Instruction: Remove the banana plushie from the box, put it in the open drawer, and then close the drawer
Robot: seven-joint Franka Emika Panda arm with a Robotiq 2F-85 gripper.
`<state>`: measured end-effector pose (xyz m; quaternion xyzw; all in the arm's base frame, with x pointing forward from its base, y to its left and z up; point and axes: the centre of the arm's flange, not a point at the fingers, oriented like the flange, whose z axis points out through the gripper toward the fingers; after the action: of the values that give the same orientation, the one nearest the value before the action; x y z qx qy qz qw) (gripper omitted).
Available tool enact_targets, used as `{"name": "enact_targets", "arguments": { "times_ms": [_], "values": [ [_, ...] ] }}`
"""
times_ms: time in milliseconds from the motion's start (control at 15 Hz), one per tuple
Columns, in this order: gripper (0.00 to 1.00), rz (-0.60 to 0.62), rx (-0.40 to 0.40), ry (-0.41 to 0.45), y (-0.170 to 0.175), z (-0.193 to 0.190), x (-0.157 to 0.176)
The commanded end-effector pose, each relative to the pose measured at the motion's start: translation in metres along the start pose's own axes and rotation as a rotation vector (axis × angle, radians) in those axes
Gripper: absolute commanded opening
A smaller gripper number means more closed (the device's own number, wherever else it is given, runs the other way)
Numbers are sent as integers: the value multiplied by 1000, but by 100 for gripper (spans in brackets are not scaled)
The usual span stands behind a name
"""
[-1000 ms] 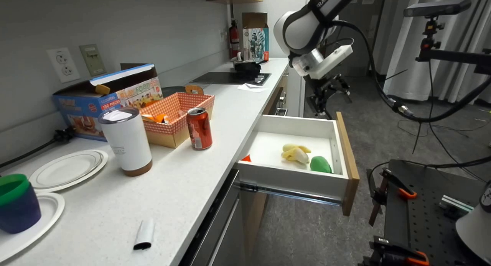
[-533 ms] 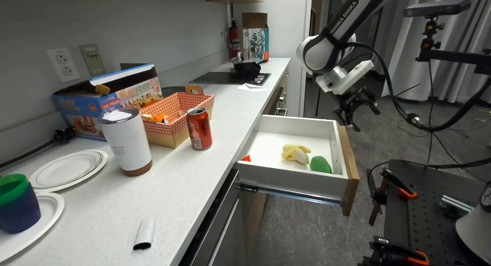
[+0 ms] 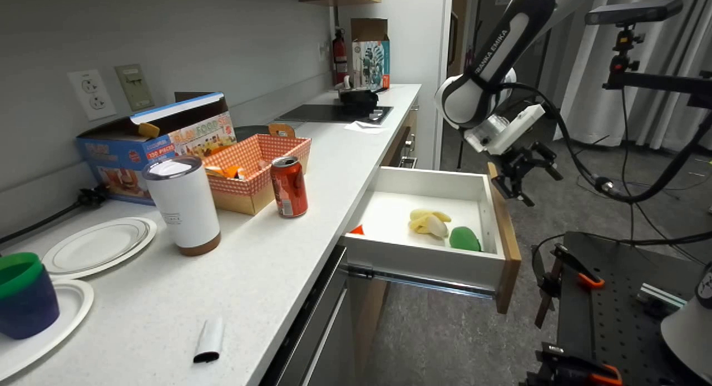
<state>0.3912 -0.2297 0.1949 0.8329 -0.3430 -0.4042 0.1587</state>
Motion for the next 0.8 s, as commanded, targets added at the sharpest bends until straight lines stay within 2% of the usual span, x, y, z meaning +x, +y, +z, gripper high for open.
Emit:
{"name": "enact_targets", "arguments": {
  "times_ms": [0, 333, 400, 467, 733],
  "values": [
    [100, -32, 26, -38, -9, -1, 2],
    [100, -49, 111, -51, -17, -5, -4],
    [100, -55, 120, -51, -43, -36, 4],
    [100, -56, 126, -40, -59, -51, 4],
    [100, -66, 128, 15, -86, -73, -8]
  ]
}}
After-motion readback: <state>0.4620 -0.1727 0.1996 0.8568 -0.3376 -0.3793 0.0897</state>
